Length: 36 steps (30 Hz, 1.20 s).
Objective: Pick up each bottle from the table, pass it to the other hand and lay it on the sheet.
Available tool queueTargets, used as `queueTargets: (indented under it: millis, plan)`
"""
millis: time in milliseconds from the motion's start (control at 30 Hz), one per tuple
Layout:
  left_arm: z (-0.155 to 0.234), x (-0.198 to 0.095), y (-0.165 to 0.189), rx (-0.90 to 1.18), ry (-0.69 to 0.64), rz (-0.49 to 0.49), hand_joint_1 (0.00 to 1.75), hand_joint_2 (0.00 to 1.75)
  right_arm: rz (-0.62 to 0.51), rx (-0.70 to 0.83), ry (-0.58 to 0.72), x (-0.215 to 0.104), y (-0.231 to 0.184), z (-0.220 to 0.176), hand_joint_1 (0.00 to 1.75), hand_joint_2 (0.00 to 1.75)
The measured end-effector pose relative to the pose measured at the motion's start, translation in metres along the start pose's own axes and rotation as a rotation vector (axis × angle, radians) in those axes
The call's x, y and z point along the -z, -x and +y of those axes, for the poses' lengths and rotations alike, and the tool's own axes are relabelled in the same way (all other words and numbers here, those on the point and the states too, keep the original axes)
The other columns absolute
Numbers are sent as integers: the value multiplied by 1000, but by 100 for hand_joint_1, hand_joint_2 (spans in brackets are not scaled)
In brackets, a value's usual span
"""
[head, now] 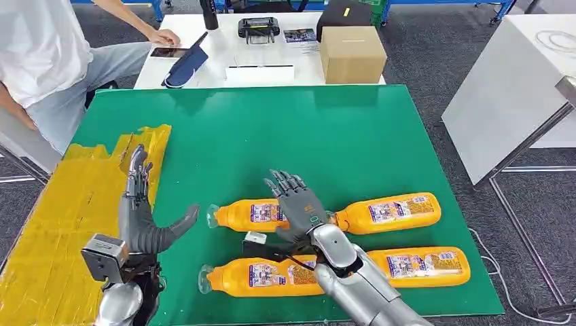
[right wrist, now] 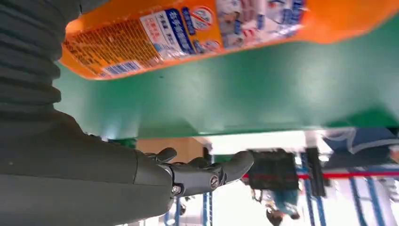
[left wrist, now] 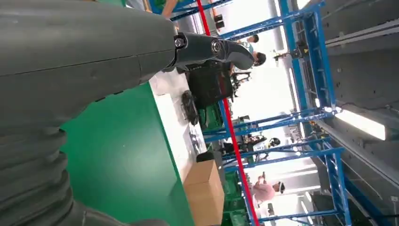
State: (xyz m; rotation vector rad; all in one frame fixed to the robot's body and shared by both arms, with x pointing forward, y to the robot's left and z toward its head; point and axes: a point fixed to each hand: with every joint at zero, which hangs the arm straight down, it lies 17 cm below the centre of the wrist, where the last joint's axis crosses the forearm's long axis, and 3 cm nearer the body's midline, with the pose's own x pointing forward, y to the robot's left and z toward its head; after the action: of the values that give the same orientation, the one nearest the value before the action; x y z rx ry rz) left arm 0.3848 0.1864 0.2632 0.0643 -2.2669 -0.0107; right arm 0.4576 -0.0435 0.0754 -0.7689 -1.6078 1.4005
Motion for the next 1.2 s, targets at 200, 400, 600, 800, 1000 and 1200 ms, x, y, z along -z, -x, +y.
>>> queueTargets:
  millis: [200, 400, 600, 800, 1000, 1200]
  plan:
    - [-1, 1, -1, -3, -1, 0, 0, 175, 28, -16, -42, 1, 10, 13, 0, 175]
    - [-5, 2, -1, -9, 8, 2, 0, 175, 63, -70, -96, 3, 24, 25, 0, 175]
    - [-7, 4, 1, -16, 9, 8, 0, 175, 88, -100, -168, 2, 35, 43, 0, 175]
    - [-11, 6, 4, -28, 15, 13, 0, 175, 102, -129, -250, 7, 48, 54, 0, 175]
    - [-13, 6, 8, -32, 18, 22, 0, 175, 112, -140, -270, 10, 53, 57, 0, 175]
    - [-15, 7, 10, -59, 23, 32, 0, 175, 117, -158, -330, 10, 59, 65, 157, 175]
